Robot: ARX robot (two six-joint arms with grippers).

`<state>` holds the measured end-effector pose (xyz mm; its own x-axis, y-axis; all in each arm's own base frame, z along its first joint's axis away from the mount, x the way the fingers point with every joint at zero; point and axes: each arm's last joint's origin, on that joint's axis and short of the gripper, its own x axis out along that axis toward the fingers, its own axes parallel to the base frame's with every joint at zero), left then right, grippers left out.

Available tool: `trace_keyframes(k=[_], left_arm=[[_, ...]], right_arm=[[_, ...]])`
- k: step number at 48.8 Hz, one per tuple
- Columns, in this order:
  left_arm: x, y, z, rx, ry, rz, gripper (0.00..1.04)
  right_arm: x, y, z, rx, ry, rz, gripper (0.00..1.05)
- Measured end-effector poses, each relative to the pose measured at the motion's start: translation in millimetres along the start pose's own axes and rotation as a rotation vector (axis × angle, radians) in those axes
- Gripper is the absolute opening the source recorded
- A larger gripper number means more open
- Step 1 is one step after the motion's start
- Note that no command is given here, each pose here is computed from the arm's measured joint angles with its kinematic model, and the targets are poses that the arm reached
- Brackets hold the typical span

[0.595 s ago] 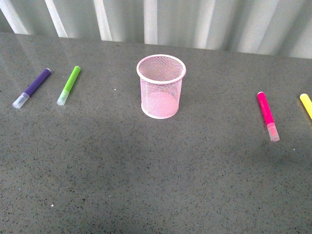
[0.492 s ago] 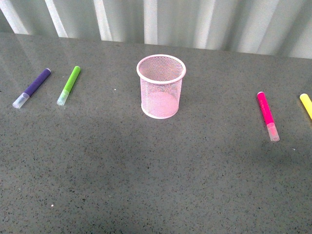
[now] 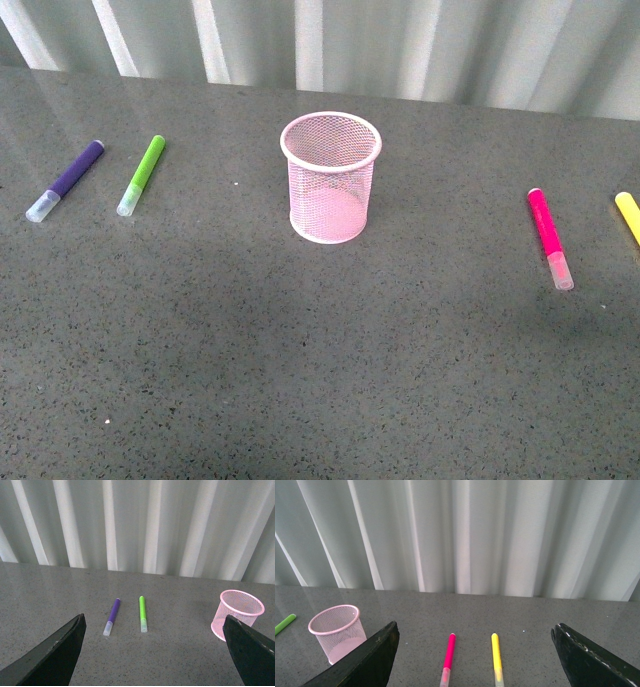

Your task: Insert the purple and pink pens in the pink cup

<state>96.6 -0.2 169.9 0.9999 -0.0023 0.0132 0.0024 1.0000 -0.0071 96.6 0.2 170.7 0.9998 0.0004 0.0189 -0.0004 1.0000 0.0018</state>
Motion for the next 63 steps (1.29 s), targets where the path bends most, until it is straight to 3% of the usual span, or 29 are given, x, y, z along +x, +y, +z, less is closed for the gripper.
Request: trace_keyframes(k=[54,58,63], left_arm=[[0.1,0.1,-0.1,-0.003,0.003,0.008,0.98],[2.6,0.2,-6.2,-0.112,0.094,0.087,0.98],[22.1,5.8,0.0,-0.298,0.124,0.036,0.98]], right_arm=[[0.0,0.0,0.0,0.000,0.000,0.000,0.98],[0.0,0.0,0.0,0.000,0.000,0.000,0.98],[0.0,0.0,0.0,0.000,0.000,0.001,0.98]])
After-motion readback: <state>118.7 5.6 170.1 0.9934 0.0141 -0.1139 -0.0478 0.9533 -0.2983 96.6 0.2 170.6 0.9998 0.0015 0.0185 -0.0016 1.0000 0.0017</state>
